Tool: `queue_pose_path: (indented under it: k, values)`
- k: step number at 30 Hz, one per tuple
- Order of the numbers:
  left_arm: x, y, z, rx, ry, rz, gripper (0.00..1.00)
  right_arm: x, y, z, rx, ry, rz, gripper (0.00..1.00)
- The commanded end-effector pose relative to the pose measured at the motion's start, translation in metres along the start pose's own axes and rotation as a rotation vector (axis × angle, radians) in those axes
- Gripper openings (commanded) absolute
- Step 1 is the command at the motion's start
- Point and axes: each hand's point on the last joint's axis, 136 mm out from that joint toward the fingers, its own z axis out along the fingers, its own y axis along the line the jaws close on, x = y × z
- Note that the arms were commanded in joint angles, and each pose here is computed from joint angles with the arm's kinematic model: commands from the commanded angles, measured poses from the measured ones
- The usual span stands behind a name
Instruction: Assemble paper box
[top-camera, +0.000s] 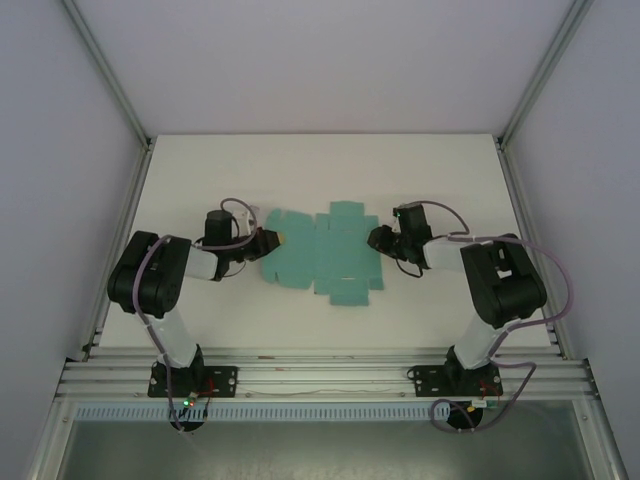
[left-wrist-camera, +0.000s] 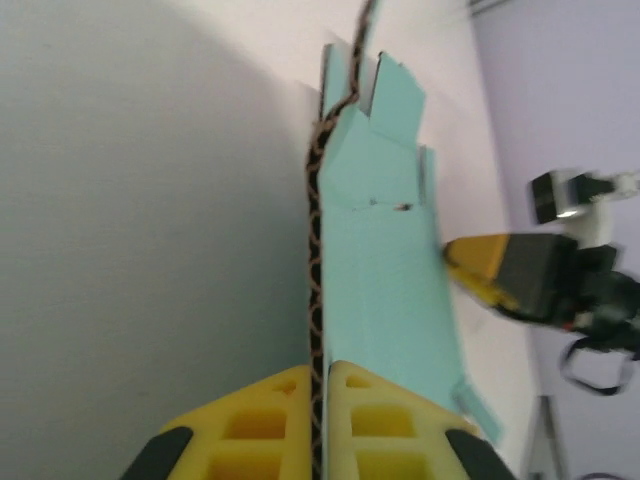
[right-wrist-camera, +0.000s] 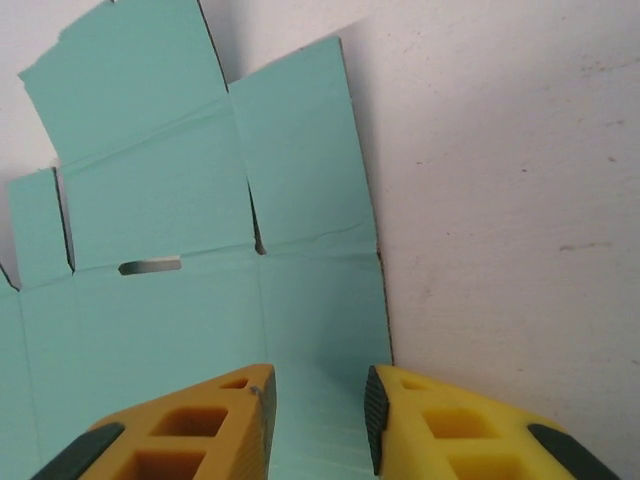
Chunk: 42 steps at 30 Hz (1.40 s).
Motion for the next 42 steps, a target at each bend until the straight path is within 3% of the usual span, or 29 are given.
queue_pose_path:
  k: [1, 8, 13, 20, 25, 28, 32, 36, 39, 42]
  values:
    - [-0.02, -0.045, -0.012, 0.201, -0.065, 0.062, 0.0, 0.02, -0.025, -0.001, 0.027, 0.074, 0.005, 0.33]
    - [-0.039, -0.104, -0.037, 0.468, -0.122, 0.006, 0.0, -0.004, 0.032, -0.043, -0.188, 0.018, -0.158, 0.45]
    - [-0.046, -0.115, -0.039, 0.494, -0.118, -0.012, 0.0, -0.01, 0.061, -0.08, -0.274, -0.028, -0.264, 0.56]
    - [-0.053, -0.138, -0.049, 0.536, -0.118, 0.011, 0.0, -0.013, 0.057, -0.117, -0.283, -0.065, -0.257, 0.73]
    - [-0.055, -0.149, -0.054, 0.558, -0.118, 0.025, 0.0, -0.012, 0.054, -0.126, -0.292, -0.07, -0.233, 0.73]
    - [-0.055, -0.158, -0.059, 0.572, -0.117, 0.039, 0.0, -0.006, 0.06, -0.128, -0.344, -0.052, -0.232, 0.68]
    - [-0.056, -0.164, -0.063, 0.572, -0.117, 0.055, 0.0, -0.012, 0.081, -0.138, -0.454, -0.066, -0.246, 0.39]
    - [-0.055, -0.167, -0.067, 0.563, -0.121, 0.072, 0.0, -0.018, 0.098, -0.148, -0.536, -0.081, -0.262, 0.17]
    - [-0.054, -0.161, -0.066, 0.514, -0.126, 0.085, 0.0, -0.019, 0.097, -0.15, -0.52, -0.082, -0.271, 0.02]
    - [-0.054, -0.152, -0.064, 0.434, -0.133, 0.105, 0.04, -0.017, 0.092, -0.15, -0.482, -0.078, -0.294, 0.0]
